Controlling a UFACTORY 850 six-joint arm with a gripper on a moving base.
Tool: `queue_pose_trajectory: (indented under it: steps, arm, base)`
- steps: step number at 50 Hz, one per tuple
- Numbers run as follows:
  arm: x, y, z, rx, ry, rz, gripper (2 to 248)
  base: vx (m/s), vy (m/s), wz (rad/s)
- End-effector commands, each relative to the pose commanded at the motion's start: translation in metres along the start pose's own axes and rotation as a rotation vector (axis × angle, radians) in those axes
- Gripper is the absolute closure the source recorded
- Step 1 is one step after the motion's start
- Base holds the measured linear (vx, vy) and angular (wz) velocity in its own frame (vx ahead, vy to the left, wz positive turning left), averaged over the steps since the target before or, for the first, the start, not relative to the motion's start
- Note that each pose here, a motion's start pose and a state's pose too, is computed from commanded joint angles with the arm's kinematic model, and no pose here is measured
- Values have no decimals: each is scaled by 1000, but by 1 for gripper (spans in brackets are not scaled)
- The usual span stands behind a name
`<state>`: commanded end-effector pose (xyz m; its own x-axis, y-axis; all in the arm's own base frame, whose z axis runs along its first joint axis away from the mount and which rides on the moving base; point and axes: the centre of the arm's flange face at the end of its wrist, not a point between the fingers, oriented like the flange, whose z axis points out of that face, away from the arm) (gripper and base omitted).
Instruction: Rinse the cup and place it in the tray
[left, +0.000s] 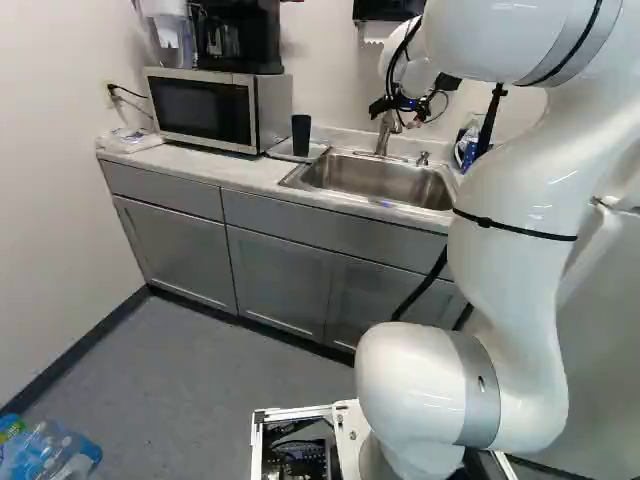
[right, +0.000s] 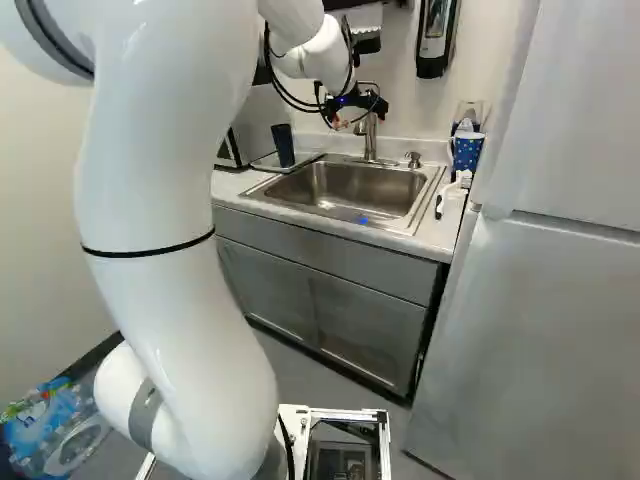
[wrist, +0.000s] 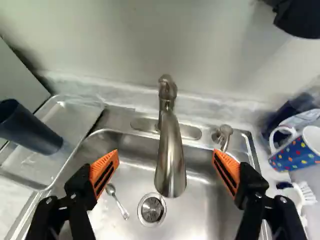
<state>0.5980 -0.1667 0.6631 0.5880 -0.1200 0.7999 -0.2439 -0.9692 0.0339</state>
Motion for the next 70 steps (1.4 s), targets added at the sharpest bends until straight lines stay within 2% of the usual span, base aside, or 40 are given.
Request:
queue_pose_trajectory:
  steps: [29, 38, 70]
  arm:
    - [-57, 13, -47, -6, -320, 20, 3]
    - [-63, 15, -55, -9, -321, 24, 3]
    - [-63, 15, -55, -9, -321, 24, 3]
  base:
    - [0, 0, 0]
    - [0, 0, 0]
    - [0, 0, 0]
